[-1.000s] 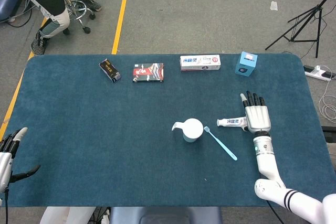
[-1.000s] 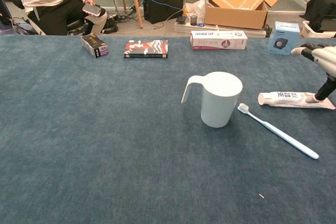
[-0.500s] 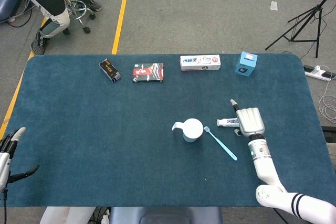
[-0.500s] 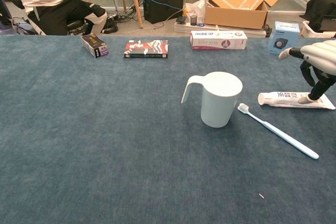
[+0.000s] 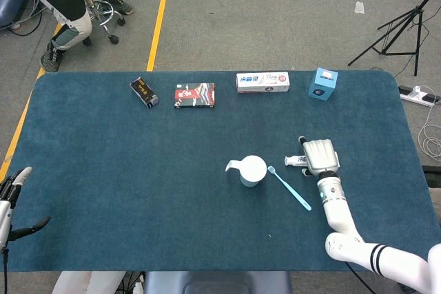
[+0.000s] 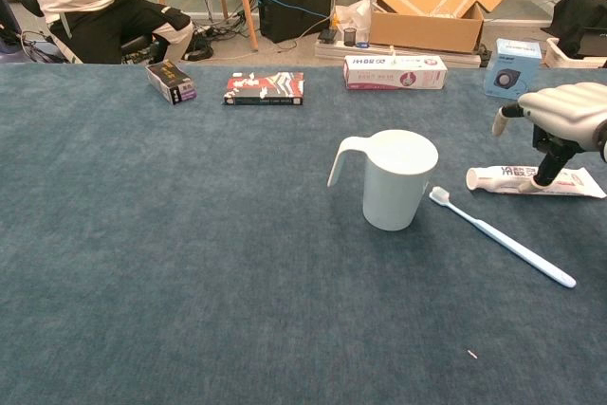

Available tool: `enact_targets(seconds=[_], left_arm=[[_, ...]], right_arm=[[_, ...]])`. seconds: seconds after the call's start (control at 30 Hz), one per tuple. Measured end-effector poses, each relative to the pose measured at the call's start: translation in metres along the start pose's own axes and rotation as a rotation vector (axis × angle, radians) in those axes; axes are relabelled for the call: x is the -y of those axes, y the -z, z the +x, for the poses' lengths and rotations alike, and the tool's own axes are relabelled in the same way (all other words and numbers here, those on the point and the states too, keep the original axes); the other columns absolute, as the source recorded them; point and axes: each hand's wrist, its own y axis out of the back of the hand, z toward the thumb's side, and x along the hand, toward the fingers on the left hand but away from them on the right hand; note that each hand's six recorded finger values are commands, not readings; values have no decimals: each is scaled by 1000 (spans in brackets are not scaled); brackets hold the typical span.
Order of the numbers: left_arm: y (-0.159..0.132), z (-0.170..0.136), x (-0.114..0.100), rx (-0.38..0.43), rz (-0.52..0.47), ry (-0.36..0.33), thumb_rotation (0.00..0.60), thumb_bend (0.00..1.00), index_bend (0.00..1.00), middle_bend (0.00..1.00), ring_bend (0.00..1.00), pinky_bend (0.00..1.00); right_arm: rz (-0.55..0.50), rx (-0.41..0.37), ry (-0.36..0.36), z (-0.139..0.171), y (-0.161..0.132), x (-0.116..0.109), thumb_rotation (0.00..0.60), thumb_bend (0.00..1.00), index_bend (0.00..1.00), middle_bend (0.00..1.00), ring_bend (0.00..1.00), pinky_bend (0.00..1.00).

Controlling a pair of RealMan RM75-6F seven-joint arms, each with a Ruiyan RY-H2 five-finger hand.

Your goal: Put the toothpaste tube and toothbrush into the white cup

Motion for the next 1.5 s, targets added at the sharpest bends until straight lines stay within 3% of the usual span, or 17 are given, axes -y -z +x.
enact_targets(seconds=[0.87, 1.5], left_arm=[[1, -2, -3, -5, -6, -5, 600, 44, 31, 144, 160, 258], [2, -3, -3, -9, -3, -1, 600, 44, 31, 144, 160, 258]], right_arm=[[-12, 12, -69, -17, -16, 19, 600, 171, 448, 1000, 1000, 1000], [-32, 19, -86, -15, -14, 19, 600, 313, 644, 1000, 1000, 1000]])
